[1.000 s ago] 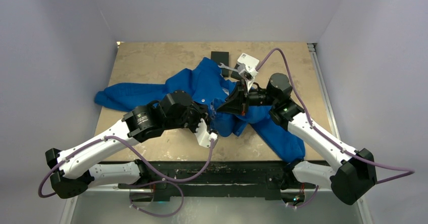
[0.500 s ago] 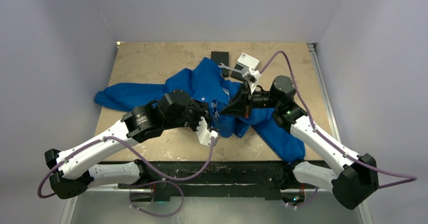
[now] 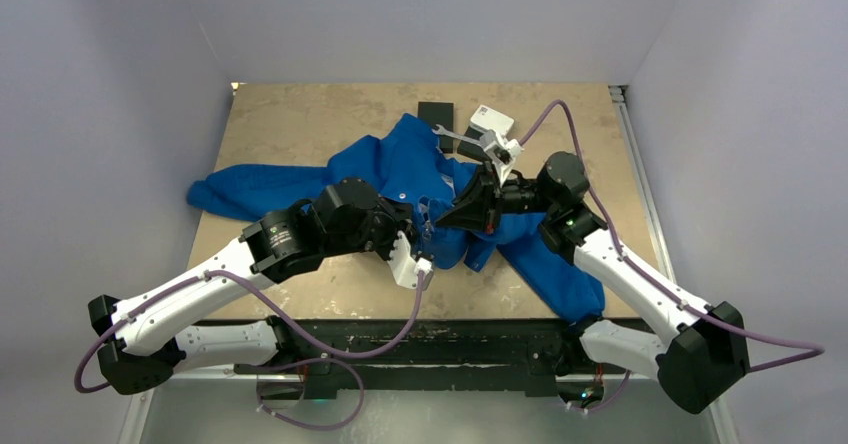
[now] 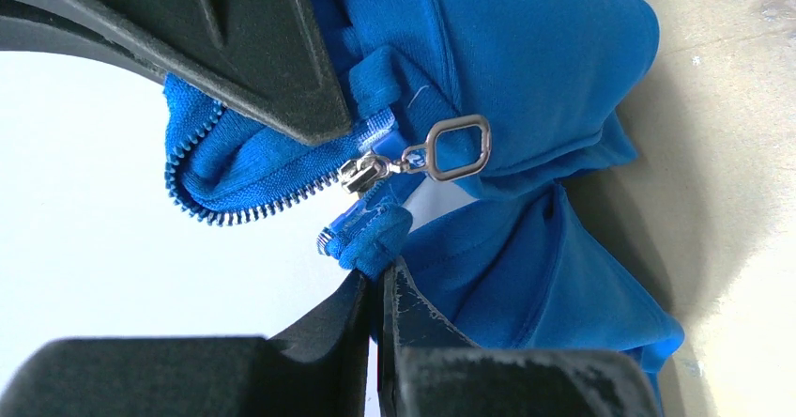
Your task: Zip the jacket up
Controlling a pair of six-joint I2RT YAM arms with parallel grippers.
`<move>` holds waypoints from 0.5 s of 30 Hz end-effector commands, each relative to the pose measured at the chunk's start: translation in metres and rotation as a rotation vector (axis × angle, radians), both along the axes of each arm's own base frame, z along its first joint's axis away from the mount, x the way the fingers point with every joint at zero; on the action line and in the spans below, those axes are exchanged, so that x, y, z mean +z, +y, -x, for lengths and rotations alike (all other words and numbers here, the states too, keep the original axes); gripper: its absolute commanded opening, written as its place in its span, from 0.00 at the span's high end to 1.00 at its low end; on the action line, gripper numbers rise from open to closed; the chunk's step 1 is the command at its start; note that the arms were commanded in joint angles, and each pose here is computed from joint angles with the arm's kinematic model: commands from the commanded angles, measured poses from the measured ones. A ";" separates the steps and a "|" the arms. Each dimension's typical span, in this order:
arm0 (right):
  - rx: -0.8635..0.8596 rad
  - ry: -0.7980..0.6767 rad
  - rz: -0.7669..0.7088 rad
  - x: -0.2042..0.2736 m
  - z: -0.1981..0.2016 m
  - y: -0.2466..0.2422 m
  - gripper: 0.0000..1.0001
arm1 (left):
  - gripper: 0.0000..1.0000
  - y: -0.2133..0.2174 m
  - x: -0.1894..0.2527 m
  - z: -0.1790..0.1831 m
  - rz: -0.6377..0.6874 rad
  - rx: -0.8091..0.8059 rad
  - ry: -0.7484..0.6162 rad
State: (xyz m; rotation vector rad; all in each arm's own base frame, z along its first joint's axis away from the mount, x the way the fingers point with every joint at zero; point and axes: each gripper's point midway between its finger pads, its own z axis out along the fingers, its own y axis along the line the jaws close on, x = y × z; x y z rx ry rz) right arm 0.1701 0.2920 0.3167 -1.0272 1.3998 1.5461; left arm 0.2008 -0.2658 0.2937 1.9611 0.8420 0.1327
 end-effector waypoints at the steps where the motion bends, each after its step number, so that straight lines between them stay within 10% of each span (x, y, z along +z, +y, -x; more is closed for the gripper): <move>1: -0.011 -0.045 -0.047 0.013 -0.004 0.002 1.00 | 1.00 -0.008 0.018 0.000 0.074 -0.010 -0.023; 15: -0.018 -0.038 -0.029 0.011 -0.012 0.005 1.00 | 1.00 -0.006 0.017 0.001 0.076 -0.011 -0.034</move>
